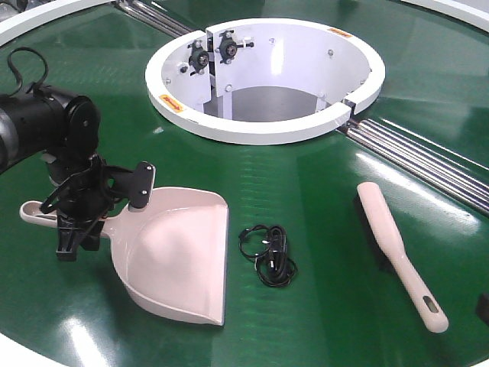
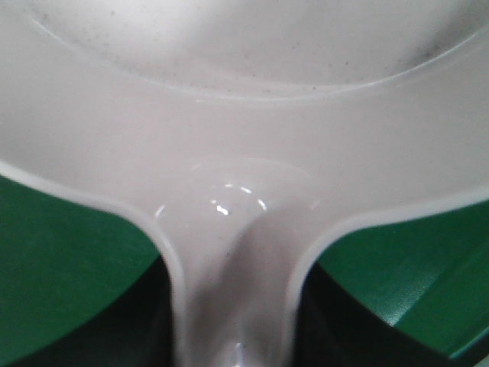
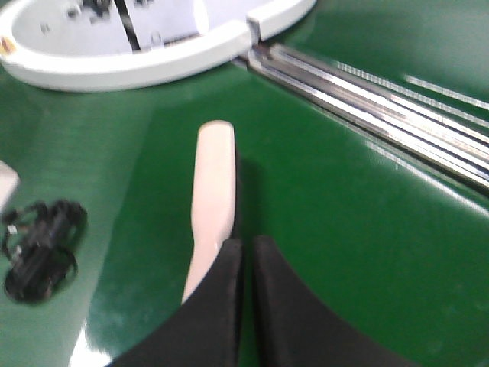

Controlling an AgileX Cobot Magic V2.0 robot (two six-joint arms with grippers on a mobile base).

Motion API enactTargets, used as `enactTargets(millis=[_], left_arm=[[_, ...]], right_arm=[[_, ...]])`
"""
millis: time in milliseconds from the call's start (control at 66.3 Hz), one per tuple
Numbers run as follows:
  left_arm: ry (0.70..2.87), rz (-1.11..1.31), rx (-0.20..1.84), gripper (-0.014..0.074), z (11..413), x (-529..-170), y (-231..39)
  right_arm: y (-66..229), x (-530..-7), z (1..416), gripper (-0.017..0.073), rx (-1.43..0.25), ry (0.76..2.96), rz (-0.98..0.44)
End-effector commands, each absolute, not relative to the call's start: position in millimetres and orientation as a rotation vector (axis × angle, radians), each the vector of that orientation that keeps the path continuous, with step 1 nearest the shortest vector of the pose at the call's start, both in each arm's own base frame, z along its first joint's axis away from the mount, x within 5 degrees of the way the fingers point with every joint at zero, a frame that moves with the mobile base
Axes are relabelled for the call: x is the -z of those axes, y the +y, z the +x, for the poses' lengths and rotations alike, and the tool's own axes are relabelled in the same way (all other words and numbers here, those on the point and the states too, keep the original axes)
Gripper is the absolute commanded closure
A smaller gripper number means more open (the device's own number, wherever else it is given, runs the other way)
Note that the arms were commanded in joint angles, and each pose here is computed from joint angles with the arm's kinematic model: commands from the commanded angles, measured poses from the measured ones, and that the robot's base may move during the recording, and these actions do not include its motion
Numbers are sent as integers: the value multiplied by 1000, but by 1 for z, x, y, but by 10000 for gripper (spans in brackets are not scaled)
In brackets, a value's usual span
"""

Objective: Clean and inspect green conveyor with broom and dustpan
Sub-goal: 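Grasp the pink brush handle with the right gripper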

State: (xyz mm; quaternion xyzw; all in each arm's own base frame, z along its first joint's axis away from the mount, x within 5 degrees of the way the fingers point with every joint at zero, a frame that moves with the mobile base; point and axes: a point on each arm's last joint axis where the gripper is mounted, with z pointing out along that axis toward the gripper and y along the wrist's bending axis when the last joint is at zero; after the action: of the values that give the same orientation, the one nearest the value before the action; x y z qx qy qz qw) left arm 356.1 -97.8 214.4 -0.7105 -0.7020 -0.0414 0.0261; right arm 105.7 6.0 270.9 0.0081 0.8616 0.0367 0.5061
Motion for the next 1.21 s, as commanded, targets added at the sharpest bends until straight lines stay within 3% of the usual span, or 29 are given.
enactTargets(millis=[0, 91, 196, 347, 815, 1192], left_arm=[[-2212, -2225, 185, 600, 354, -239, -98], [-2213, -2225, 183, 601, 354, -239, -98], [-2213, -2225, 183, 601, 354, -239, -98], [-2213, -2225, 183, 601, 354, -239, -98], [-2213, -2225, 183, 601, 354, -239, -98], [-2213, -2225, 183, 600, 354, -239, -98]], right_arm=[[12, -293, 117, 407, -71, 2073, -101], [19, -301, 129, 259, -84, 2173, -174], [22, -310, 145, 85, -93, 2277, -156], [27, -314, 178, -48, -95, 2414, -140], [43, -276, 274, -15, -54, 2922, -216], [50, -236, 318, 9, -55, 3073, -188]])
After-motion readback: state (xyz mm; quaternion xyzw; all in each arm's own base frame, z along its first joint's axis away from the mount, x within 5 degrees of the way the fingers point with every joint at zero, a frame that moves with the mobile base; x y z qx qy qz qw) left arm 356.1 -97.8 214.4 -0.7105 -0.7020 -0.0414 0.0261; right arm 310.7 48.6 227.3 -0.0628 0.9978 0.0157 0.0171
